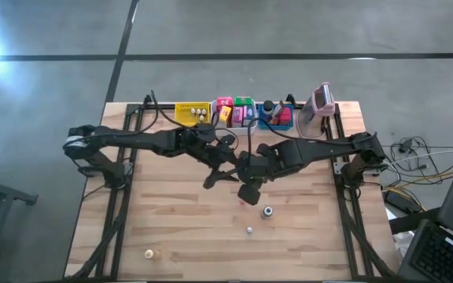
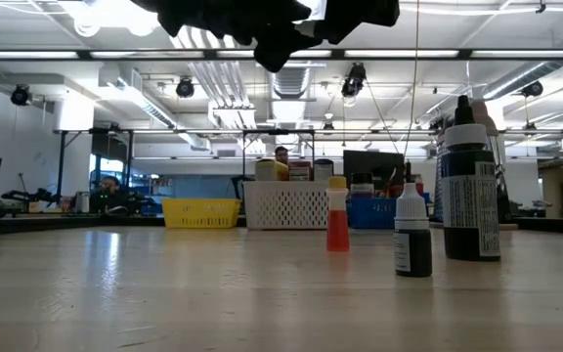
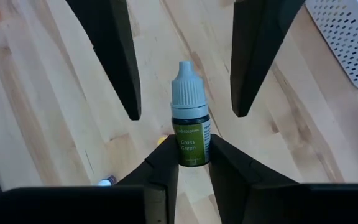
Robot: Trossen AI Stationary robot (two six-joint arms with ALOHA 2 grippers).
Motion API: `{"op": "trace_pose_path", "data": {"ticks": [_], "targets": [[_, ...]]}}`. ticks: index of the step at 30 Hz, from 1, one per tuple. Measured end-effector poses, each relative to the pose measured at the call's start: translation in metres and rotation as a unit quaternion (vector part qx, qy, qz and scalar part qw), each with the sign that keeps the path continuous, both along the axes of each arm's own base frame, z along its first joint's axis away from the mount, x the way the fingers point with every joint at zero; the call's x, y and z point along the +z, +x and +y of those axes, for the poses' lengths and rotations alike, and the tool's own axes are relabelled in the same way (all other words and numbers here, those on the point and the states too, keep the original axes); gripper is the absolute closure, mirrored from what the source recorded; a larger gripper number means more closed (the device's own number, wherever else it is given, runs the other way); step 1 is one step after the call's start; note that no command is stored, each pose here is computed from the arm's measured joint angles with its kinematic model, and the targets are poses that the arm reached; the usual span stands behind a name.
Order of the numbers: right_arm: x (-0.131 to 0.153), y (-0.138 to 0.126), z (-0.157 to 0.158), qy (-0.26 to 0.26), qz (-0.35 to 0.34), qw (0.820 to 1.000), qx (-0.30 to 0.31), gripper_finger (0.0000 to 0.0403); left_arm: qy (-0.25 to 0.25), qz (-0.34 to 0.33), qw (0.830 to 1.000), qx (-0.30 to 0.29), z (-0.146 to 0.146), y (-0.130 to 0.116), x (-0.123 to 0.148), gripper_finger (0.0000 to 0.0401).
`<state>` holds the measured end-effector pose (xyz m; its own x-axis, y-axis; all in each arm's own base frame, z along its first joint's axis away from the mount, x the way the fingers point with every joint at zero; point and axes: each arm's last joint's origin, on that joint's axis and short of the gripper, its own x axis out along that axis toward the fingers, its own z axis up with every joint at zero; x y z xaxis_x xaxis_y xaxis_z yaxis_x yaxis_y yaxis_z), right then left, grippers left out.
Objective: Pick & Place Kitchen Items
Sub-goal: Put the green food coloring bottle into the yellow basket
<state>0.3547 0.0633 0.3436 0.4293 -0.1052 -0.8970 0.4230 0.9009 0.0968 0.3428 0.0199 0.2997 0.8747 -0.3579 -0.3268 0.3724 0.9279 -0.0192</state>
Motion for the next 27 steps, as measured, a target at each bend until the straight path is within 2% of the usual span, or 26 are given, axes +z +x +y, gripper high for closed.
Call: {"op": "trace_pose_path", "data": {"ticks": [4,10,20,27], "targets": [[0.0003,-0.0002,0.0,-0.002,0.0,1.0,0.003,0.0329,0.0,0.0,1.0,0.0,0.0,-0.0003,0.0004,0.018],[0.0003,-0.0001,0.0,-0.002,0.0,1.0,0.005,0.031,0.003,-0.002,1.0,0.001,0.0001,-0.0005,0.0007,0.0221],[0.0003,-0.0001,-0.0001,-0.003,0.0,1.0,0.007,0.0334,0.002,-0.001,1.0,0.004,0.0004,-0.0006,0.0006,0.0282],[0.0003,-0.0001,-0.0002,-0.004,0.0,1.0,0.006,0.031,0.001,0.006,1.0,0.004,0.0003,-0.0015,-0.0002,0.0315]]}}
